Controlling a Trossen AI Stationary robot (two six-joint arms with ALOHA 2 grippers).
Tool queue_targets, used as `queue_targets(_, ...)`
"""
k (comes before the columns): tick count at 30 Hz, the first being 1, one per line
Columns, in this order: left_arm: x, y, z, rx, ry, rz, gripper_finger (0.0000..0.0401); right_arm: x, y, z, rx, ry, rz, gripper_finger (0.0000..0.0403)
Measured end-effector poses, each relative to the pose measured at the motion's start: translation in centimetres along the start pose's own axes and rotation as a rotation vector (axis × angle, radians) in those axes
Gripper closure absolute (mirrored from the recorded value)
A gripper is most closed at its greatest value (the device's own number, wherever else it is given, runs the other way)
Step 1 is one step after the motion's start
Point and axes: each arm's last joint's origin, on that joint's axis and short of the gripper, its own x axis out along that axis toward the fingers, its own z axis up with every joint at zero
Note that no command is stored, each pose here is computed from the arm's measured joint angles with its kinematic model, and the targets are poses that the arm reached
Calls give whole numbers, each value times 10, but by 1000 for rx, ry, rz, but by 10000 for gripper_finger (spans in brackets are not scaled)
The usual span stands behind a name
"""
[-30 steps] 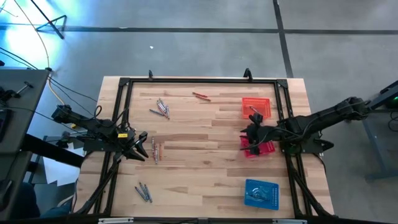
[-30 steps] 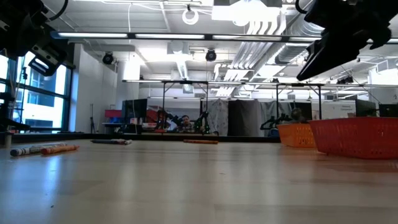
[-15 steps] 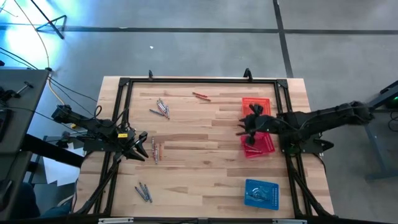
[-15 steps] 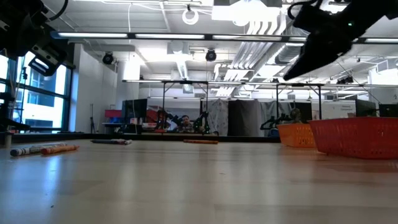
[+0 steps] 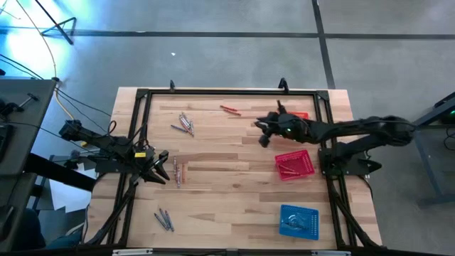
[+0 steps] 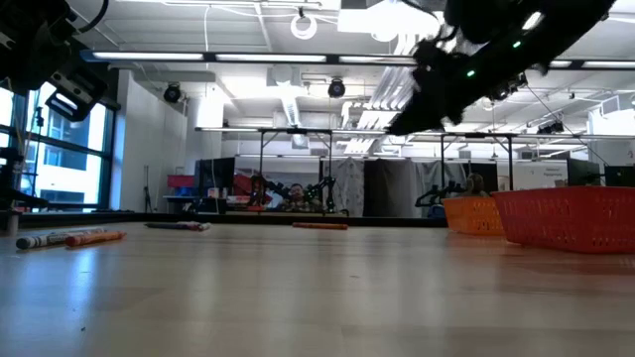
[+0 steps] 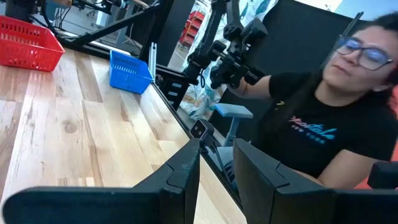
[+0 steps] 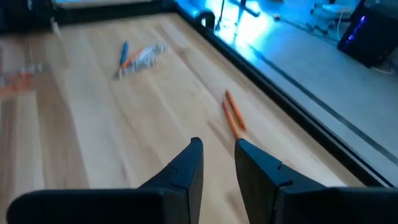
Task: Sort crayons
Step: Put the orange crayon into the red bin
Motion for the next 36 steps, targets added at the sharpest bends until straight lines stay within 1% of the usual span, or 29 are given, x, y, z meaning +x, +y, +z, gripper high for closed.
queue_targets(4, 0, 0, 0, 0, 0, 0, 315, 31, -3, -3, 60, -57, 23, 318)
queue_targets(8, 0, 0, 0, 0, 0, 0, 315, 62, -6, 0, 110, -21, 3, 318)
queue_targets(10, 0, 0, 0, 0, 0, 0, 315, 79, -5, 4, 112, 18, 15, 318)
queue_targets(13, 0, 0, 0, 0, 0, 0, 315, 103, 2, 17, 66, 119, 55, 318)
queue_targets(17, 0, 0, 0, 0, 0, 1, 315, 129, 4, 36, -51, 314, 31, 318)
queue_targets(19, 0, 0, 0, 0, 0, 0, 315, 141, -1, 44, -70, 392, 12, 318)
queue_targets(25, 0, 0, 0, 0, 0, 1, 315, 171, -22, 61, -49, 572, -22, 318)
queue_targets(27, 0, 0, 0, 0, 0, 0, 315, 180, -31, 64, 1, 607, -15, 318)
queue_targets(29, 0, 0, 0, 0, 0, 1, 315, 189, -39, 67, 77, 642, 20, 318)
queue_targets(32, 0, 0, 0, 0, 0, 1, 315, 200, -46, 63, 130, 721, 51, 318)
queue_targets(36, 0, 0, 0, 0, 1, 0, 315, 211, -50, 55, 96, 823, 71, 318)
